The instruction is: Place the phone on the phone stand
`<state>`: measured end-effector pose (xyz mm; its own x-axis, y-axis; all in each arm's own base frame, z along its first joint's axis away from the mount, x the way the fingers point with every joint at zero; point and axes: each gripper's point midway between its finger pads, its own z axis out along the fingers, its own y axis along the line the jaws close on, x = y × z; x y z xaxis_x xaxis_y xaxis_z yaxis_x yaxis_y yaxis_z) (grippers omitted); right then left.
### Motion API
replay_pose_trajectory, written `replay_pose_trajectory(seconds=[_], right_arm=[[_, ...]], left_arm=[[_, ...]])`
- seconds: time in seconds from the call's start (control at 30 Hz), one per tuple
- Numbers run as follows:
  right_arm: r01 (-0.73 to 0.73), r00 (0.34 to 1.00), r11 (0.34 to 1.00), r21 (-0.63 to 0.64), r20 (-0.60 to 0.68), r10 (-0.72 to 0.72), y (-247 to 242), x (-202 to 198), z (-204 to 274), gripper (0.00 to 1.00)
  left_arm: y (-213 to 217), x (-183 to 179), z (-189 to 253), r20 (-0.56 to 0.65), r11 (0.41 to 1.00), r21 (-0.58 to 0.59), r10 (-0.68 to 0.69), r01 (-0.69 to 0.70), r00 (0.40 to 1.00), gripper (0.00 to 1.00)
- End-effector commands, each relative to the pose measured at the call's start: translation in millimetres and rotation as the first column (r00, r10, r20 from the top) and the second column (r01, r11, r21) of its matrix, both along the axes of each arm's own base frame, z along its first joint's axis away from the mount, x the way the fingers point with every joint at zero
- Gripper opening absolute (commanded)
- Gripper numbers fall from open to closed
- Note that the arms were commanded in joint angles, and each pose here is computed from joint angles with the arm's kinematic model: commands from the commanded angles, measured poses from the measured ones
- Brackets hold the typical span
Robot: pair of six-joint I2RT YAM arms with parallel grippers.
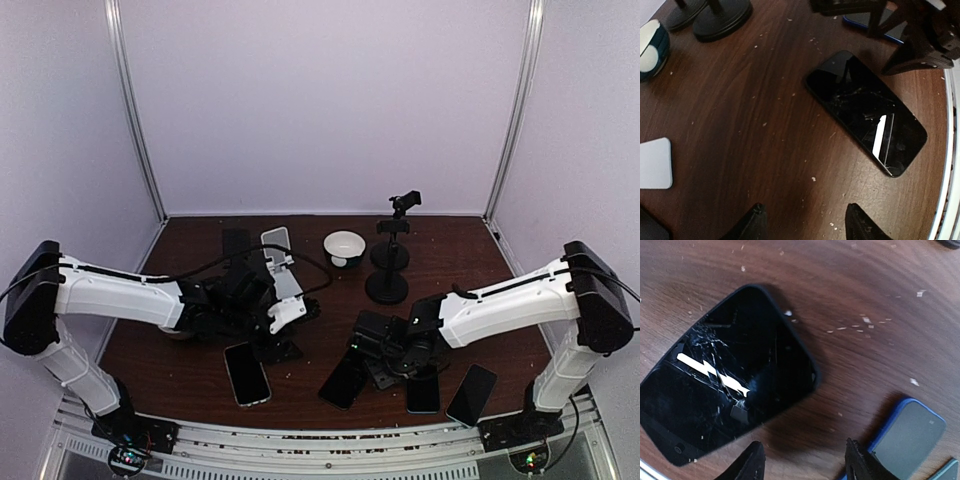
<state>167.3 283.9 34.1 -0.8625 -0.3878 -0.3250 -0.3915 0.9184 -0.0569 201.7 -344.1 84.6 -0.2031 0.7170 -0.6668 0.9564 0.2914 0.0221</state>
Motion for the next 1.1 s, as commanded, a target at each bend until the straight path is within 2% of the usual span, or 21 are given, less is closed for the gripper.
replay_pose_trajectory(seconds=[0.0,0.2,0.23,0.4,0.5,0.6,0.73,0.8,0.83,0.9,1.07], right_arm=[[-0.009,1.0,1.0,0.008,0.002,0.009,13,7,-6,0.57],[0.008,1.0,1.0,-0.016,0.014,-0.007,10,21,-14,0.57],[0.011,1.0,1.0,-0.015,0.022,-0.011,11,26,-14,0.57],[0.027,0.994,1.0,0.012,0.105,-0.028,30,73,-1,0.57],[-0.017,0.988,1.0,0.018,0.156,0.014,57,99,15,0.57],[-0.094,0.985,0.995,0.038,0.146,0.088,89,107,23,0.57],[-0.095,0.983,0.995,0.01,0.16,0.092,85,108,39,0.58],[-0.08,0.98,0.996,-0.026,0.182,0.083,74,103,56,0.65],[-0.079,0.98,0.996,-0.031,0.18,0.083,72,97,63,0.72],[-0.079,0.986,0.997,-0.002,0.148,0.079,75,76,72,0.98],[-0.037,0.999,0.999,0.025,0.02,0.037,81,29,61,1.0]], left_arm=[[-22,-7,3,0.133,0.992,-0.03,-0.121,0.126,0.984,0.56],[-19,-9,-9,0.159,0.988,-0.015,-0.151,0.155,0.976,0.52],[-20,-7,-7,0.173,0.987,-0.007,-0.157,0.16,0.972,0.47],[-15,7,-3,0.225,0.996,0.006,-0.093,0.094,0.97,0.43],[-6,22,10,0.277,0.999,-0.035,0.006,0.004,0.961,0.43],[9,44,32,0.31,0.989,-0.104,0.136,-0.109,0.941,0.43],[48,80,61,0.327,0.931,-0.196,0.359,-0.308,0.874,0.45],[67,95,76,0.341,0.888,-0.23,0.458,-0.399,0.821,0.46],[74,99,85,0.35,0.869,-0.25,0.491,-0.426,0.797,0.48],[79,106,100,0.358,0.847,-0.282,0.528,-0.45,0.77,0.51],[105,132,115,0.328,0.753,-0.291,0.658,-0.591,0.677,0.53]])
